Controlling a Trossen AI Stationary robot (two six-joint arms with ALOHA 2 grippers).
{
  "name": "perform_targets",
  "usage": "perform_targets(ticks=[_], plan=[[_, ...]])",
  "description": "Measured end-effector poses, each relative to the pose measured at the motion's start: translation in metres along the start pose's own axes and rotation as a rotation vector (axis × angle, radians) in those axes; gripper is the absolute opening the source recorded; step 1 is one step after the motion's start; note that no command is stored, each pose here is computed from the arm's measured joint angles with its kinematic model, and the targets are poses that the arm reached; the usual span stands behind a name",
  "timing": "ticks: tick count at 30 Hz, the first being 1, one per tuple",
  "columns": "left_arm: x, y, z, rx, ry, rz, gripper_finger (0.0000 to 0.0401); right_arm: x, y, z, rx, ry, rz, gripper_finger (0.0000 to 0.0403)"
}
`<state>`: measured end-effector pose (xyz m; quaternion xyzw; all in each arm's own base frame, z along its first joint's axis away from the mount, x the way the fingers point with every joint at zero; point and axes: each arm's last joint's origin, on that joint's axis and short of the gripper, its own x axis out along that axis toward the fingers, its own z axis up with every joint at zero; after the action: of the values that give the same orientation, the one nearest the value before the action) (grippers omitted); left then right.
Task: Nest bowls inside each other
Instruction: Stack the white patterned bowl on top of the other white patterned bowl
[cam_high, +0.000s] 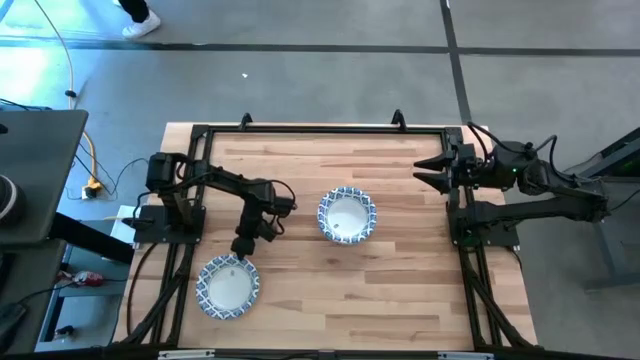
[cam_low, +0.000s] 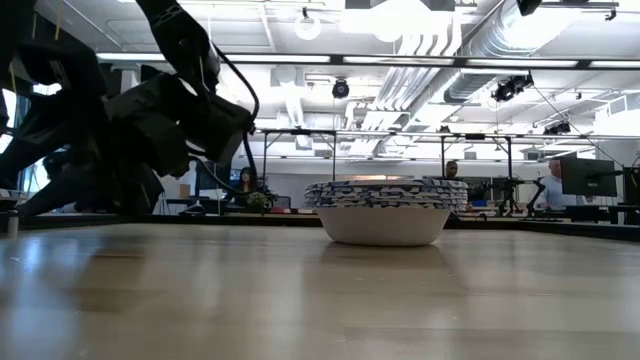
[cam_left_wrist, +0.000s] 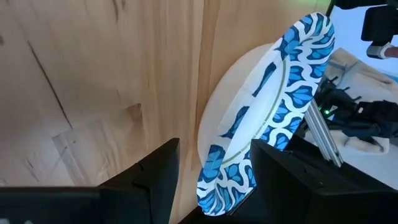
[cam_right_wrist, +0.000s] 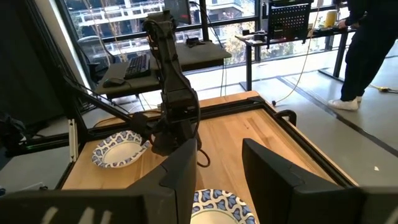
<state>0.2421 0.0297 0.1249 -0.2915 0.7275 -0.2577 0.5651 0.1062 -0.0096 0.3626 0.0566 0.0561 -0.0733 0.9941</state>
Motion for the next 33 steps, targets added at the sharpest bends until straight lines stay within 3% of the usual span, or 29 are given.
perform_targets(ticks=[33], plan=[[0.0066,-0.0060,0.0038,0.011,0.007,0.015,0.0173,0.0000,0.0000,0.0000,-0.009,0.000,0.001,0.0121]])
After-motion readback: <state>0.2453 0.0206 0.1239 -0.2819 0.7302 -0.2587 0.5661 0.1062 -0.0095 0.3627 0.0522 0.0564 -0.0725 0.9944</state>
